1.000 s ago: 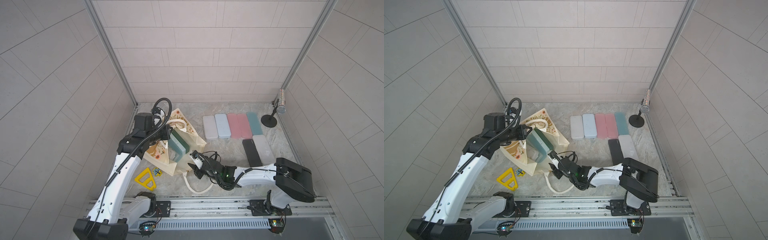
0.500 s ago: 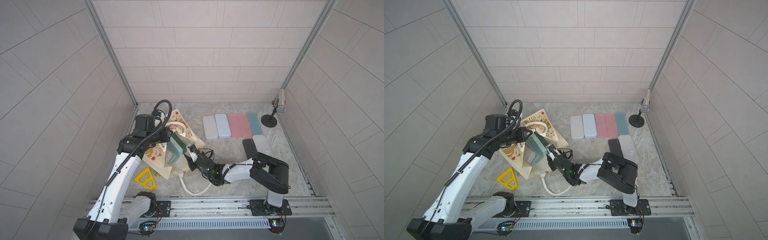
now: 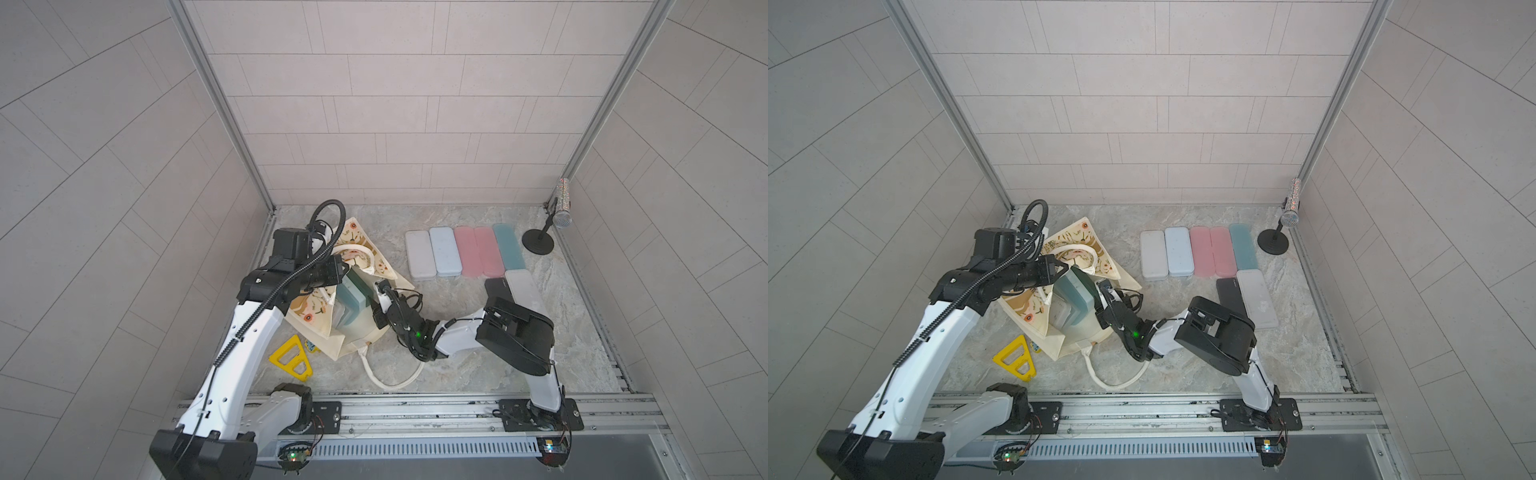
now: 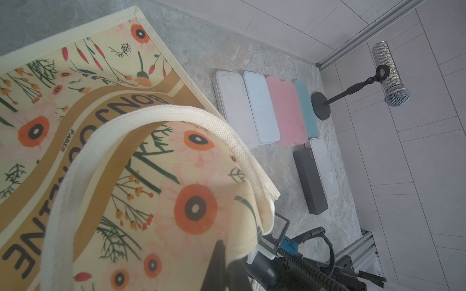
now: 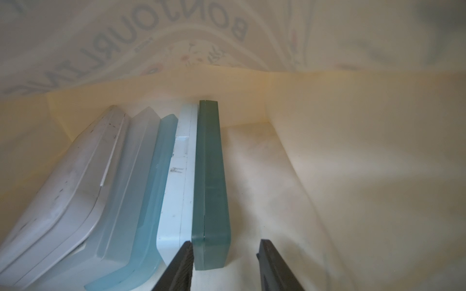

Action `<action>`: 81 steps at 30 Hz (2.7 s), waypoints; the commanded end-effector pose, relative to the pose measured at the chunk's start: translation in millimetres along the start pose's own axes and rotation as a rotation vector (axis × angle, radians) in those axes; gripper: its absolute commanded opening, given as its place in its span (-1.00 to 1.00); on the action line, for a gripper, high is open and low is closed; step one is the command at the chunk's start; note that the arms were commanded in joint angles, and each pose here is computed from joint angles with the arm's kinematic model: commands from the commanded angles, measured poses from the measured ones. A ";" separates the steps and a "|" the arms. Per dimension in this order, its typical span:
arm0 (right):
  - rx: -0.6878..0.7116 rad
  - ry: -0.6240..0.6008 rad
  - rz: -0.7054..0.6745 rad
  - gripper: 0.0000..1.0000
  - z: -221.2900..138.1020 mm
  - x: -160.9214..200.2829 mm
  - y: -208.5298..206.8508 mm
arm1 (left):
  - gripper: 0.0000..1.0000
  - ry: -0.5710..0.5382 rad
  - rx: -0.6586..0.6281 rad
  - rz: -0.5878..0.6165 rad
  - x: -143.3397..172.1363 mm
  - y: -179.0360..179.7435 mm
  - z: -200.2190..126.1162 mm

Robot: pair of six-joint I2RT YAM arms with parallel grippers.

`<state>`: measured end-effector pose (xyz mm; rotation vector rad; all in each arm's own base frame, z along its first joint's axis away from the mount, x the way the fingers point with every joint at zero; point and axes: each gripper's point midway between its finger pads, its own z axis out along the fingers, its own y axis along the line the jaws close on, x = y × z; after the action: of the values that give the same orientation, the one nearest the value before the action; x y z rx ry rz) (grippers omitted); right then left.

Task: Take out the pencil case from the canvas bag
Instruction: Pick up the pencil case from the canvas bag.

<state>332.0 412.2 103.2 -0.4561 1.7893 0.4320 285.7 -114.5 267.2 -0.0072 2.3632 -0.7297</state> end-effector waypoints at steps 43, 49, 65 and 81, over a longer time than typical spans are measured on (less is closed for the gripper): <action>0.010 0.001 -0.185 -0.04 9.9 -25.4 18.0 | -1.00 -0.145 0.143 0.049 -39.0 -44.7 -34.0; 0.042 0.028 -0.137 -0.11 9.4 -16.4 2.3 | -1.00 -0.133 0.145 0.047 -37.3 -43.9 -31.1; -0.042 0.123 0.059 -0.28 9.7 25.5 -0.9 | -1.00 -0.129 0.135 0.040 -37.0 -41.3 -28.8; -0.059 0.095 0.008 -0.67 -15.2 0.9 -2.8 | -1.00 -0.126 0.113 0.046 -37.4 -36.4 -25.2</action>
<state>328.9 408.8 93.4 -0.4750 1.8866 0.5250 290.2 -121.7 298.5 -0.0002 2.2867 -0.7990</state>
